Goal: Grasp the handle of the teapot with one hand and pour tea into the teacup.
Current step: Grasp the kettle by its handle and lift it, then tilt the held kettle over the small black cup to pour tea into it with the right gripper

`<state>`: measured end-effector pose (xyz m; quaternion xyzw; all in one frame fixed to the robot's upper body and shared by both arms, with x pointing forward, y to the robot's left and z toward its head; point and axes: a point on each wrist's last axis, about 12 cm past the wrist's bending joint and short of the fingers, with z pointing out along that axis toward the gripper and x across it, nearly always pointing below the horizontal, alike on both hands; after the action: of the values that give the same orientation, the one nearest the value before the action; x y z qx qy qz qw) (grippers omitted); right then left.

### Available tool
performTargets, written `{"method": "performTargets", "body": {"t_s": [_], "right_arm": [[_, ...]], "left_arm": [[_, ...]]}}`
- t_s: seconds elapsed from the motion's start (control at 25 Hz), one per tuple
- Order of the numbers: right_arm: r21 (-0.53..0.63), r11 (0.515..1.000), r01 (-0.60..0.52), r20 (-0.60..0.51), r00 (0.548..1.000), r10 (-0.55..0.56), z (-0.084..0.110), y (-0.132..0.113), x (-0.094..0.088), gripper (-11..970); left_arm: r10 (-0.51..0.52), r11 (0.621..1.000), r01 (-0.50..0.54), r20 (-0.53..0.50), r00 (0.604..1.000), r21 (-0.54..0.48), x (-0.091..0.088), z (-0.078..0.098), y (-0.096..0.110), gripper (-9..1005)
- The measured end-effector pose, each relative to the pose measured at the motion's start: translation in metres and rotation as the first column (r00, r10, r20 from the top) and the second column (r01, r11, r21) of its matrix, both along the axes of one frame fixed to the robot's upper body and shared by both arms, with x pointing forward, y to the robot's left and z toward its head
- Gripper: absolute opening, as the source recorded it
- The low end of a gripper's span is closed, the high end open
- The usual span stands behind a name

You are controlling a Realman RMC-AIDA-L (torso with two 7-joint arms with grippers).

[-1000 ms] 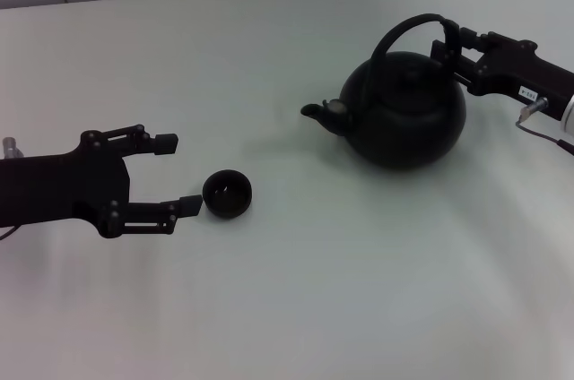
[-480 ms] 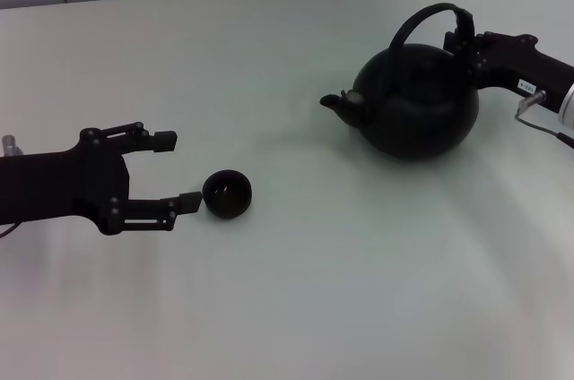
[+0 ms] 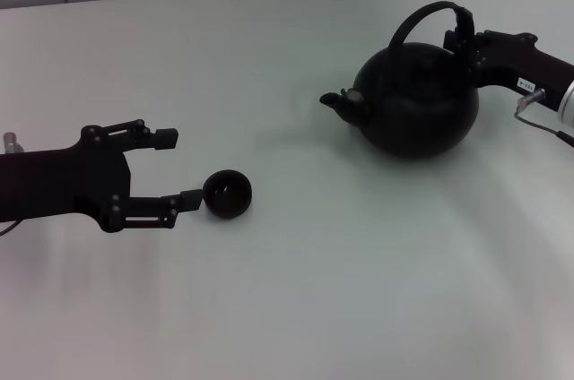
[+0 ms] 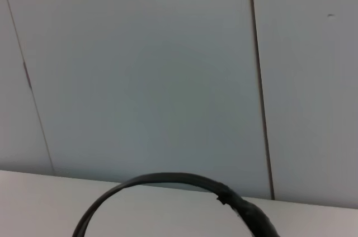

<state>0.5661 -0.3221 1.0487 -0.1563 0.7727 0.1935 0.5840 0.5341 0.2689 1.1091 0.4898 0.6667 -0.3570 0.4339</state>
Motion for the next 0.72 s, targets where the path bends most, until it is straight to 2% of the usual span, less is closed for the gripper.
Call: {"method": "performTargets", "body": {"t_s": [0.36, 0.72], "right_arm": [[-0.03, 0.998, -0.053, 0.048, 0.997, 0.054, 0.006, 0.008, 0.004, 99], [-0.052, 0.99, -0.131, 0.076, 0.988, 0.134, 0.017, 0.027, 0.019, 97]], "left_arm": [[0.004, 1.0, -0.004, 0.0, 1.0, 0.0, 0.0, 0.0, 0.001, 864], [0.01, 1.0, -0.01, -0.005, 1.0, 0.001, -0.002, -0.002, 0.003, 864]]}}
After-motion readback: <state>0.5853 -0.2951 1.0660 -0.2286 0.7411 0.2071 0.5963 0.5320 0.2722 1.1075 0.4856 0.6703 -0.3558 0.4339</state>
